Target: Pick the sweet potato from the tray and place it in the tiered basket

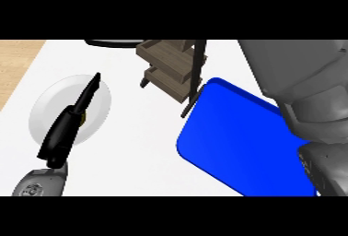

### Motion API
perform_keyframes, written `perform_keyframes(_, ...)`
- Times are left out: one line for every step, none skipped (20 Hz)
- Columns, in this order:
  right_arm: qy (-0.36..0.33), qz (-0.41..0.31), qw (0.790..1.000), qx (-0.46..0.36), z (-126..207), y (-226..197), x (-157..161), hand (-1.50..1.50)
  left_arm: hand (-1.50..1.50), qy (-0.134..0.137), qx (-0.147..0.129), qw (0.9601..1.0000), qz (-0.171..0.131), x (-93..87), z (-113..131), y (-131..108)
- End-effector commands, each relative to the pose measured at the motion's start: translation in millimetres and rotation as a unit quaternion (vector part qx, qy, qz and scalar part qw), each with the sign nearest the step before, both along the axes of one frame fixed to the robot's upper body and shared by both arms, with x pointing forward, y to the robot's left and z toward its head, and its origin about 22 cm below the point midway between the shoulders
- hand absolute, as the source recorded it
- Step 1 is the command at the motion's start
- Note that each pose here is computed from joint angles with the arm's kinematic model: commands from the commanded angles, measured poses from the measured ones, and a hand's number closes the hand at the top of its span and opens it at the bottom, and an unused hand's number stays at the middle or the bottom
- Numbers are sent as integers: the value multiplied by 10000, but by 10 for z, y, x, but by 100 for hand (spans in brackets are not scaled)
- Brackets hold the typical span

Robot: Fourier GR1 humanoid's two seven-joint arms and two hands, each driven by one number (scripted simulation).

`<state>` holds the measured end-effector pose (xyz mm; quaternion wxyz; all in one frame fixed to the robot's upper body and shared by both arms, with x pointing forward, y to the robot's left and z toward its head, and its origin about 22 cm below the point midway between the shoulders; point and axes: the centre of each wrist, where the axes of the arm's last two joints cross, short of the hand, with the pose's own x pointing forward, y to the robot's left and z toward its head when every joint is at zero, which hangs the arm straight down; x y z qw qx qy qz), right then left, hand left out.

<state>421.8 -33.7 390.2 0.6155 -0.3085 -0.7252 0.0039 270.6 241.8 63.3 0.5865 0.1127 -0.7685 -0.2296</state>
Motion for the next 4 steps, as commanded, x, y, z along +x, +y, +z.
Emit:
perform_keyframes(-658, -840, 9936, 361, 192, -217, 28, -150, 0, 22, -5, 10000, 87, 9, 56, 86)
perform_keyframes(-608, -1070, 9918, 345, 200, -263, 45, -150, 0, 99, 39, 9998, 165, -77, -120, 126)
perform_keyframes(-667, -1301, 9886, 361, 320, -463, 53, -150, 0, 62, 72, 9997, 217, -64, -84, 182)
perform_keyframes(-521, -1435, 9872, 453, 482, -681, 43, -150, 0, 151, -7, 9997, 191, -18, -96, 159)
